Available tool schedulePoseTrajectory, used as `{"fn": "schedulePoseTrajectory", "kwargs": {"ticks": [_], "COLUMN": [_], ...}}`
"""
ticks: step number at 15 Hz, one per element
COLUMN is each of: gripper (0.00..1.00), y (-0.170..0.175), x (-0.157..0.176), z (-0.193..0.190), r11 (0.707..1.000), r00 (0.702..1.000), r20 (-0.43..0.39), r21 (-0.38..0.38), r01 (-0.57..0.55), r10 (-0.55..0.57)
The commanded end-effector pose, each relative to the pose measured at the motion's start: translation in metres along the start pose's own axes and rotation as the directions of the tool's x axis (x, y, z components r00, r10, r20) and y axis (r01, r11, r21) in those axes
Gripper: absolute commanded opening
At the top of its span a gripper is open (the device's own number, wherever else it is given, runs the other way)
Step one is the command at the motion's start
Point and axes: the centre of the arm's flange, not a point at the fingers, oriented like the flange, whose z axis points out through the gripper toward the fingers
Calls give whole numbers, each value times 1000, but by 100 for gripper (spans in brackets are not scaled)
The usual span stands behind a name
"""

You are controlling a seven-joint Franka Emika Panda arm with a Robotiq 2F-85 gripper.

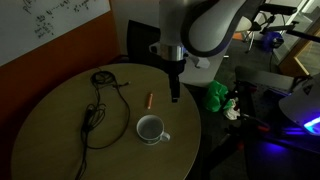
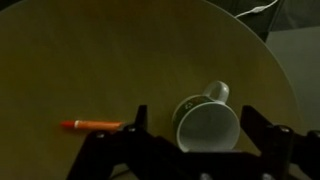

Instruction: Move the white mug to the right

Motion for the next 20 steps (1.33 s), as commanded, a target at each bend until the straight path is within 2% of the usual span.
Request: {"fn": "schedulePoseTrajectory", "kwargs": {"ticks": [1,4,7,9,10,19,20], "gripper": [100,100,100,92,75,7,3], "y": [5,7,8,7,4,-13,-16], "x": [37,60,77,85,88,97,97], "z": [37,72,97,109,112,130,131], "r11": [1000,1000,999,999,999,999,999], "r00": [1000,997,995,994,994,990,989], "r20": [12,70,94,103,109,143,147], "r21": [-17,0,-28,-30,-28,-38,-45], "r01": [-8,23,25,28,32,10,15], "r10": [9,-23,-22,-25,-29,-5,-9]}}
